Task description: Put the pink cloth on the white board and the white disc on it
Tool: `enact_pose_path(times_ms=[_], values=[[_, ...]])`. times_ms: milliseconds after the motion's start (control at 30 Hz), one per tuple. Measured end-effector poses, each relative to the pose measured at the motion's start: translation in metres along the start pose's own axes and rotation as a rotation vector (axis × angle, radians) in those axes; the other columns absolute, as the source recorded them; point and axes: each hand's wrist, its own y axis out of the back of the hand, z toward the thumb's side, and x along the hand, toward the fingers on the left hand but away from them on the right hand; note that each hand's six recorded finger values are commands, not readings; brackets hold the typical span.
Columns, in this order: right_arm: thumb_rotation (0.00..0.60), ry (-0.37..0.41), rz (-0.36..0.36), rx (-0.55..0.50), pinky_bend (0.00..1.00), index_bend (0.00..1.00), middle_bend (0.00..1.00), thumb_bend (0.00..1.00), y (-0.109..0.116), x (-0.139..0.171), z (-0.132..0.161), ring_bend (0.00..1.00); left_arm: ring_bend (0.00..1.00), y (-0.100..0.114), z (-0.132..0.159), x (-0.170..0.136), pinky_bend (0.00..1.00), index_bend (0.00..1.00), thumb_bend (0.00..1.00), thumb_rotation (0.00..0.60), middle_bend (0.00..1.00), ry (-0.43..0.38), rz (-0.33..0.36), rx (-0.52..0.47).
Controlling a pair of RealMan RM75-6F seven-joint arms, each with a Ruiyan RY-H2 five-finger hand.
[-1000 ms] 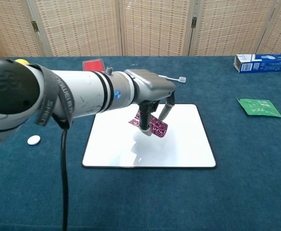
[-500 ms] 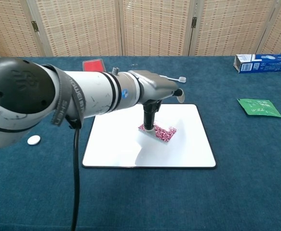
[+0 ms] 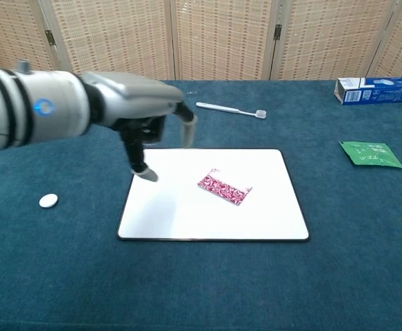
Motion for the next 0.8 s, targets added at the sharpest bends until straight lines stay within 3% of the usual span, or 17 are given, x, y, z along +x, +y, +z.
enact_pose_path(times_ms=[467, 800], values=[[0.600, -0.018, 0.026, 0.048, 0.00, 0.00, 0.00, 0.19, -0.013, -0.009, 0.005, 0.00, 1.00, -0.062, -0.120, -0.017, 0.90, 0.40, 0.26, 0.600, 1.00, 0.214, -0.086, -0.126], [0.600, -0.006, 0.049, 0.074, 0.00, 0.00, 0.00, 0.19, -0.022, -0.012, 0.013, 0.00, 1.00, -0.075, -0.150, -0.050, 0.90, 0.40, 0.26, 0.600, 1.00, 0.267, -0.092, -0.135]])
